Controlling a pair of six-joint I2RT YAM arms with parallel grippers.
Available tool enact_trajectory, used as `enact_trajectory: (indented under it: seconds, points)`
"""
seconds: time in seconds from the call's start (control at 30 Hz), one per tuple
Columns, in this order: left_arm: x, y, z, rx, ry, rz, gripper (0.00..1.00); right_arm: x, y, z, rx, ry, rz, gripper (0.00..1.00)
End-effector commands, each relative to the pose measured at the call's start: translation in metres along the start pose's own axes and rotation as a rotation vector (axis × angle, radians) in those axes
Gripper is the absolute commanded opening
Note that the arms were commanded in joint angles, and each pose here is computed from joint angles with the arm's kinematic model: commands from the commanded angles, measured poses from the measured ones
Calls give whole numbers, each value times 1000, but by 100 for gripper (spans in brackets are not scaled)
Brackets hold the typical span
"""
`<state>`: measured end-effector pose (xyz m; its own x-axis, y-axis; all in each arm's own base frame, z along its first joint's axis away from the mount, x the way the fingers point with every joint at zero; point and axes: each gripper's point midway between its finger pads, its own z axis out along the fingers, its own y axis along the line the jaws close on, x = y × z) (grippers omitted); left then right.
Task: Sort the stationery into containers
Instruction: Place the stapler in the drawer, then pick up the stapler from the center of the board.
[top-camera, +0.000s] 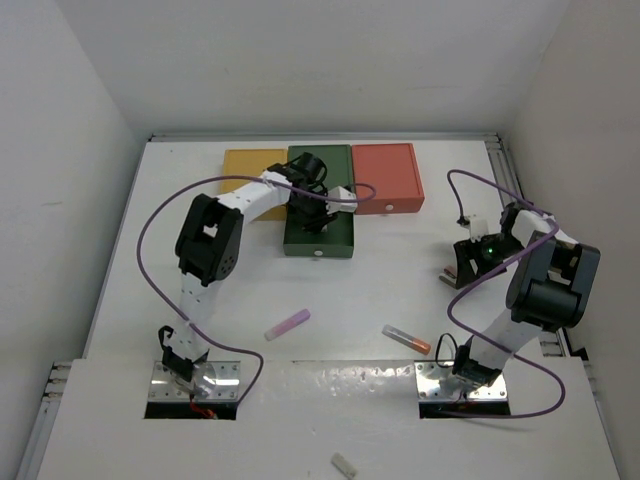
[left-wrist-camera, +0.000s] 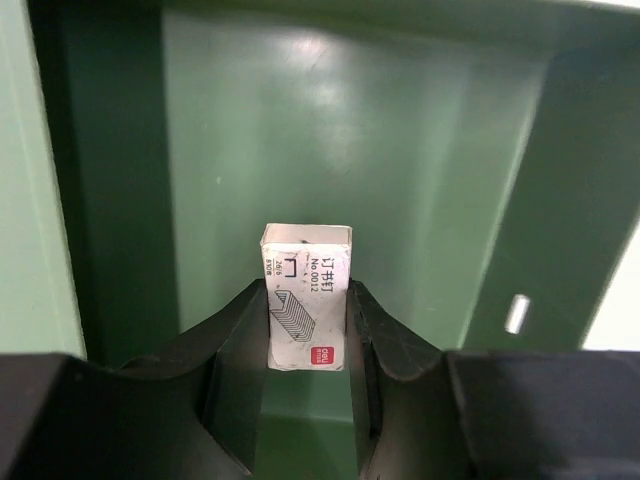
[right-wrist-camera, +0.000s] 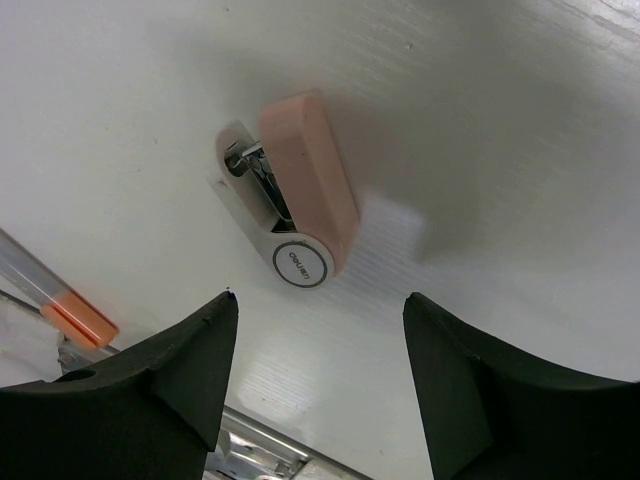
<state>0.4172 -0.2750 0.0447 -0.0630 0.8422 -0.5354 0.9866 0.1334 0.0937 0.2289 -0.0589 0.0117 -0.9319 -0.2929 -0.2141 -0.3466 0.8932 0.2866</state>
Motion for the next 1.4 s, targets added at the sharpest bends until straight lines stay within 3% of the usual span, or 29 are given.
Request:
enact_trajectory:
  seconds: [0.0, 0.13, 0.17, 0.2, 0.3, 0.37, 0.73, 0.9, 1.27, 1.37]
  points:
    - [2, 17, -3, -73, 41, 11, 11, -2, -3, -1, 16, -17, -8, 67]
    - [10, 23, -5, -105, 56, -2, 12, -2, -2, 0, 5, -17, -1, 67]
    - [11, 25, -6, -109, 53, -8, 17, -2, -2, 0, 3, -17, -1, 67]
    - [10, 23, -6, -103, 45, -14, 33, -3, -2, 0, 3, -19, -1, 66]
    - [7, 25, -14, -100, 5, -23, 56, -5, -2, 1, 7, -28, -3, 66]
    - [0, 23, -20, -100, -30, -22, 77, -6, -3, 1, 8, -31, -3, 66]
    - [-62, -2, -64, -71, -235, 31, 79, -12, 11, 5, -39, -26, -36, 65]
    - [-76, -6, -82, -80, -285, 26, 79, -16, 8, 14, 42, -17, -106, 64]
    - [-82, -17, -98, -83, -326, 40, 79, -22, -6, 26, 91, -1, -173, 64]
    - [-81, -17, -102, -90, -338, 27, 79, -20, -3, 27, 79, 0, -186, 59]
